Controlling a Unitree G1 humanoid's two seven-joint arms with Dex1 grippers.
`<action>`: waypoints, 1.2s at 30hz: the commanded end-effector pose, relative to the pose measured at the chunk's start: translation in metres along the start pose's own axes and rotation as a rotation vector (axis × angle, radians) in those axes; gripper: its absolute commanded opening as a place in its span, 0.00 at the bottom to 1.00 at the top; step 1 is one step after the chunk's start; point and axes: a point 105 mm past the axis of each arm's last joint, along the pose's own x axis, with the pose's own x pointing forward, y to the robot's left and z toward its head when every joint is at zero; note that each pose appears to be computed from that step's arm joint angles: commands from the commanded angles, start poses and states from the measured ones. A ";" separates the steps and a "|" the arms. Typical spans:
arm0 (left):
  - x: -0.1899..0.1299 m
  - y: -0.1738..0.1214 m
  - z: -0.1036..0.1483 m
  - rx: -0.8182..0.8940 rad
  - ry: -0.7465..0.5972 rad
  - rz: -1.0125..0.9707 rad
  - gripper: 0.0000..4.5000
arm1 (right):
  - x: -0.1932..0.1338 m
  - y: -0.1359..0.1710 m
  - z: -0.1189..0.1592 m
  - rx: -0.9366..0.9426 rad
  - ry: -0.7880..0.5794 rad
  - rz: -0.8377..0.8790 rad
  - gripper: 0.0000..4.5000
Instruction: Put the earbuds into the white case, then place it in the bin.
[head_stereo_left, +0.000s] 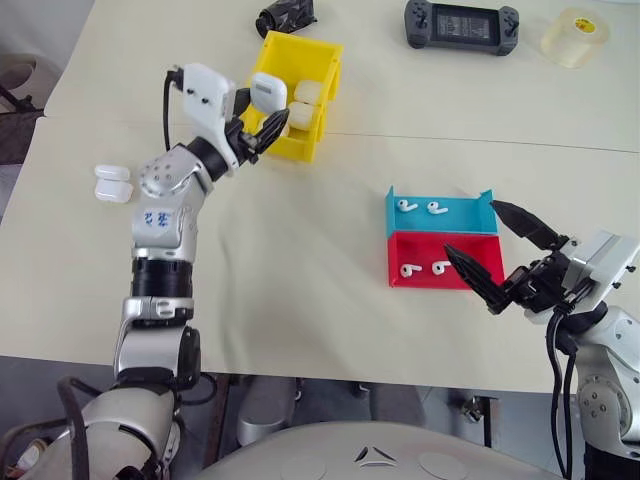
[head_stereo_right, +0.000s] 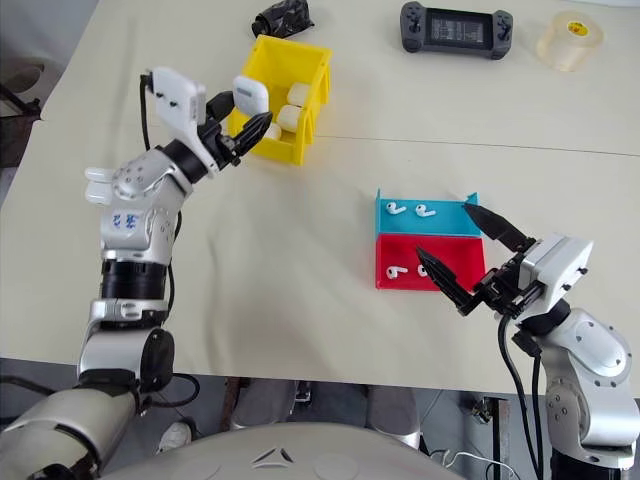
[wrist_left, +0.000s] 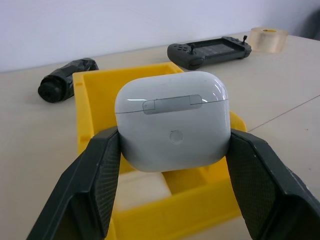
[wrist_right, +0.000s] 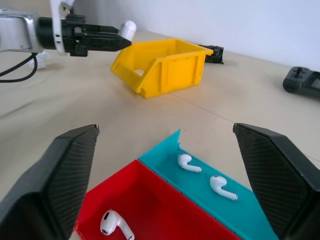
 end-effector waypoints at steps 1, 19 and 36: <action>0.020 -0.002 0.013 0.041 -0.023 -0.061 0.62 | 0.005 0.003 0.009 -0.040 -0.031 0.015 1.00; -0.051 -0.039 0.011 0.162 -0.048 -0.541 0.99 | 0.007 -0.001 0.009 -0.070 0.010 0.084 1.00; -0.130 -0.047 -0.016 0.214 0.080 -0.547 0.99 | 0.003 -0.021 0.008 -0.085 0.110 0.304 1.00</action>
